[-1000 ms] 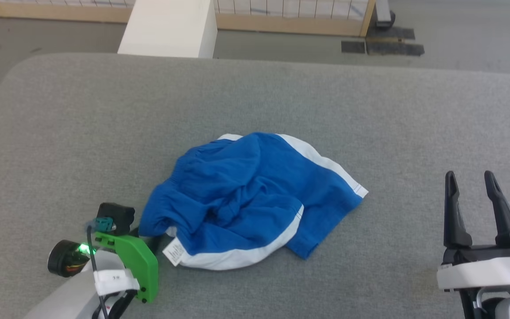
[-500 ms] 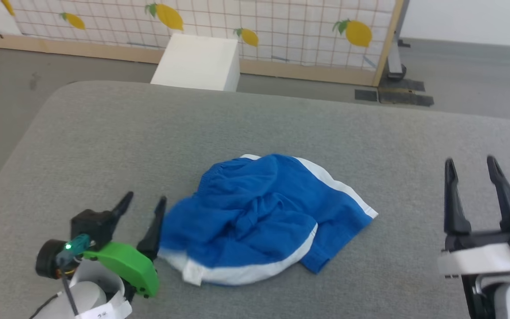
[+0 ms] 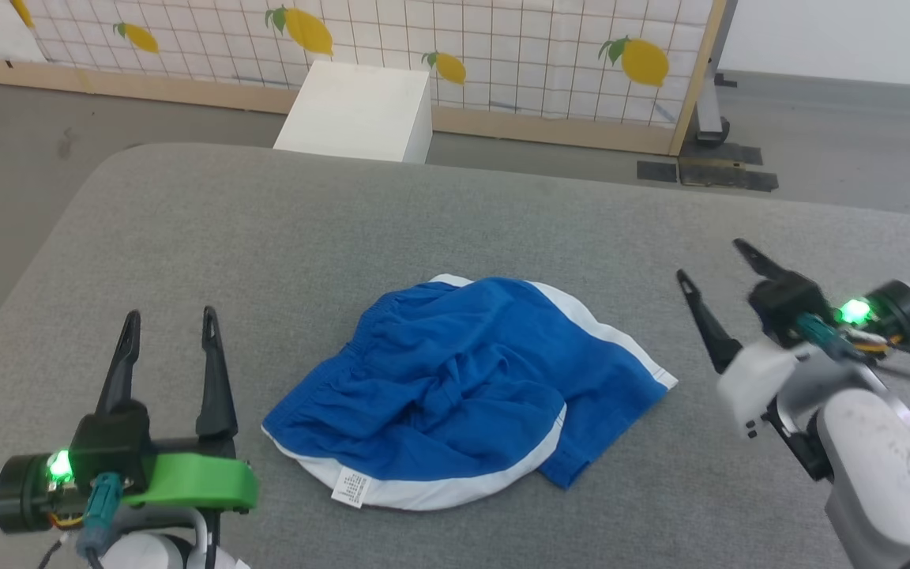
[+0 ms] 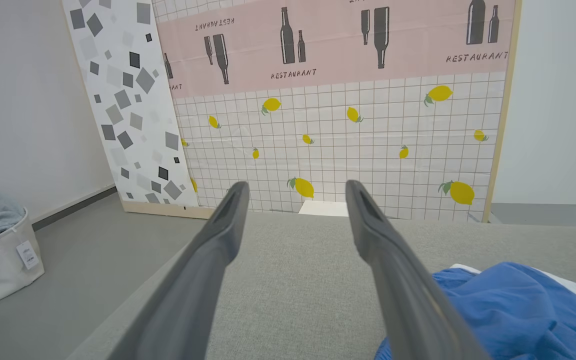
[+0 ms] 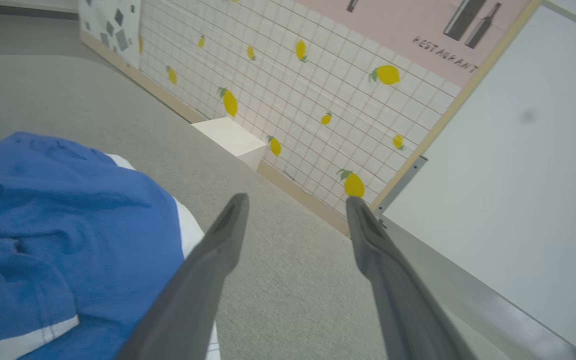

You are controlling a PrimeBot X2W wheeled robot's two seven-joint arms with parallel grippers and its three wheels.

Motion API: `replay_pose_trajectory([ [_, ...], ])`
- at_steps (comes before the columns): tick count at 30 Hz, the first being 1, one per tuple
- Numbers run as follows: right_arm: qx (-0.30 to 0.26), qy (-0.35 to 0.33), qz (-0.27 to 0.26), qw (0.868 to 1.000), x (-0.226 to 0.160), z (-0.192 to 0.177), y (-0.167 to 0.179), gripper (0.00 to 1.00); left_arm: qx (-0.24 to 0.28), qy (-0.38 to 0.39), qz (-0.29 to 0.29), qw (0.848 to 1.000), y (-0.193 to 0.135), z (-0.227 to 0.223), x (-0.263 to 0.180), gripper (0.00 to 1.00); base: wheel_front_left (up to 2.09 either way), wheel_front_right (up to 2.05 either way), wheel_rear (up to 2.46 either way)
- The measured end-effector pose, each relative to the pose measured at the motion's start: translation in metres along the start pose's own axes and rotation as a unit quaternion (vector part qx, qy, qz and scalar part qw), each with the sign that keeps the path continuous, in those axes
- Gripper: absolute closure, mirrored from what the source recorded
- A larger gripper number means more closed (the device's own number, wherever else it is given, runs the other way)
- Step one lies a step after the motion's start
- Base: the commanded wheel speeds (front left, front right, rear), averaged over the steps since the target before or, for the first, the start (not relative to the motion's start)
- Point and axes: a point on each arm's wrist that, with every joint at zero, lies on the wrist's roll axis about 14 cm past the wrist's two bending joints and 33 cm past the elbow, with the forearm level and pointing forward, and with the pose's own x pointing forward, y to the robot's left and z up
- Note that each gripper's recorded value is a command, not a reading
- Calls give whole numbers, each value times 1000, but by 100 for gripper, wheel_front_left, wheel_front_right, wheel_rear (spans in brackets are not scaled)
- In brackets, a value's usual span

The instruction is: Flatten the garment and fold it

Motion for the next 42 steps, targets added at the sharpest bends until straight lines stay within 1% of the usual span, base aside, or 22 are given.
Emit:
replay_pose_trajectory([
  [2,-4,50,33,998,8,-13,9,0,1,4,12,1000,5,-4,-3,0,0,0,0],
  [3,-2,85,50,995,10,-24,14,0,2,8,14,1000,7,-7,-5,0,0,0,0],
  [5,-3,154,83,985,9,-46,26,0,-1,11,16,1000,7,-10,-6,0,0,0,0],
  [6,0,203,104,974,6,-62,33,0,-4,12,15,1000,7,-11,-6,0,0,0,0],
  [7,0,236,118,965,4,-72,36,0,-2,13,14,1000,7,-13,-5,0,0,0,0],
  [8,1,256,127,958,4,-77,37,0,-3,14,14,1000,7,-14,-5,0,0,0,0],
  [11,9,325,159,932,3,-92,41,0,-12,27,10,1000,5,-24,-4,0,0,0,0],
  [14,23,365,191,911,5,-99,52,0,-18,38,10,999,2,-32,-3,0,0,0,0],
  [16,31,380,209,900,7,-102,60,0,-19,42,9,999,1,-36,-1,0,0,0,0],
  [19,32,395,231,888,13,-109,69,0,-20,46,8,999,0,-41,3,0,0,0,0],
  [21,19,410,239,880,15,-120,71,0,-22,49,9,999,0,-43,6,0,0,0,0],
  [22,19,414,241,878,16,-124,73,0,-22,49,10,999,0,-44,7,0,0,0,0],
  [24,14,430,252,867,13,-139,82,0,-18,52,12,998,1,-47,9,0,0,0,0],
  [25,15,433,258,864,12,-143,86,0,-16,55,12,998,2,-49,9,0,0,0,0],
  [29,20,429,273,861,20,-149,97,0,-12,67,21,997,7,-57,8,0,0,0,0],
  [30,19,424,276,863,23,-149,98,72,-12,71,23,997,8,-59,8,0,0,0,0],
  [31,13,418,277,865,25,-148,97,100,-10,73,24,997,9,-61,8,0,0,0,0],
  [33,5,404,279,871,30,-145,96,100,-8,75,24,997,9,-63,8,0,0,0,0],
  [36,0,373,273,887,38,-134,90,100,-10,74,18,997,6,-63,10,0,0,0,0],
  [37,-7,363,266,893,43,-129,83,100,-10,71,16,997,5,-61,11,0,0,0,0],
  [39,-20,339,243,909,59,-117,60,100,-12,65,10,998,2,-59,15,0,0,0,0],
  [42,-42,309,189,931,90,-95,13,100,-13,51,0,999,-3,-53,25,0,0,0,0],
])
